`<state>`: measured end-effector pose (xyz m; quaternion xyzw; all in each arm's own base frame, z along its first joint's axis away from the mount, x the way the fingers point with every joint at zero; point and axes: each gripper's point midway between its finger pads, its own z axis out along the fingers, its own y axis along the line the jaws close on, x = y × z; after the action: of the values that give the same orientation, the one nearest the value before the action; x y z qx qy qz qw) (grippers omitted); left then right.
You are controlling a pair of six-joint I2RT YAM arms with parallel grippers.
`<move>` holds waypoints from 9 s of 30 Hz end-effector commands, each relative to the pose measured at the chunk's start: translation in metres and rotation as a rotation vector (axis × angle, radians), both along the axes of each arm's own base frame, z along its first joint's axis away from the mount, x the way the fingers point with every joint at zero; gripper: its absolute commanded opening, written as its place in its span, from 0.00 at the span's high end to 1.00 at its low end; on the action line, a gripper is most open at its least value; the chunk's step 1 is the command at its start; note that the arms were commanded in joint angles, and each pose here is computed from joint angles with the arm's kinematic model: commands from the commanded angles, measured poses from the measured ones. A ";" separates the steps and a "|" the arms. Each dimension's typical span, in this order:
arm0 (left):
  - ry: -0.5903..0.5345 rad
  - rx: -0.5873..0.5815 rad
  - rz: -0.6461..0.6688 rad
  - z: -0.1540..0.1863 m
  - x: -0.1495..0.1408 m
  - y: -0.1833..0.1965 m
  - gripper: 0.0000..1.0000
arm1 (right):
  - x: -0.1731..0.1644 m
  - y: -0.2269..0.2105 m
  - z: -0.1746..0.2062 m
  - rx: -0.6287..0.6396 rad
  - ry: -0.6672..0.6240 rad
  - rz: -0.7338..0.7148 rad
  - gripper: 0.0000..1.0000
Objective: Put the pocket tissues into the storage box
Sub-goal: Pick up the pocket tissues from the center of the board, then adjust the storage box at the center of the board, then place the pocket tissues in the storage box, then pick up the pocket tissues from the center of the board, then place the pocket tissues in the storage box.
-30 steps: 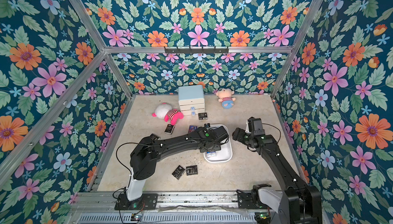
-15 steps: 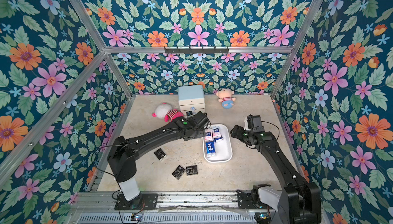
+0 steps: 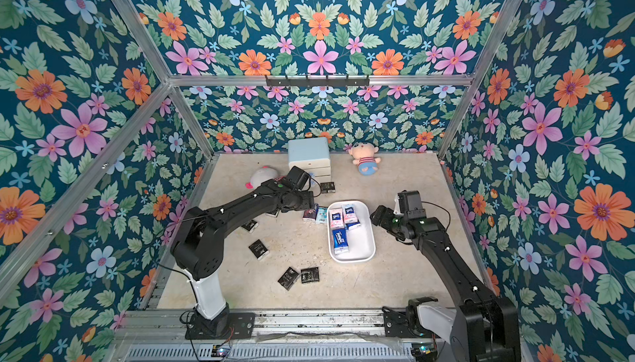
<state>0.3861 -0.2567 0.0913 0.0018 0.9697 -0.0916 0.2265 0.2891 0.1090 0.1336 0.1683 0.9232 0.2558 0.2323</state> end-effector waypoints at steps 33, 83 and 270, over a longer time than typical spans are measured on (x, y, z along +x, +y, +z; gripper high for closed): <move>0.145 0.048 -0.093 -0.057 -0.005 -0.008 0.30 | 0.005 -0.002 -0.012 0.004 0.026 -0.041 0.19; 0.137 0.117 0.045 -0.053 -0.021 0.034 0.48 | 0.006 0.028 -0.035 -0.033 0.047 0.035 0.43; -0.051 -0.201 -0.256 0.049 -0.121 -0.187 0.50 | -0.023 -0.023 -0.044 -0.119 0.053 -0.043 0.31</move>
<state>0.2687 -0.4321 0.1421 0.1021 0.9427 -0.2128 0.2357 0.2683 0.0860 0.0907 0.1958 0.9338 0.1937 0.2283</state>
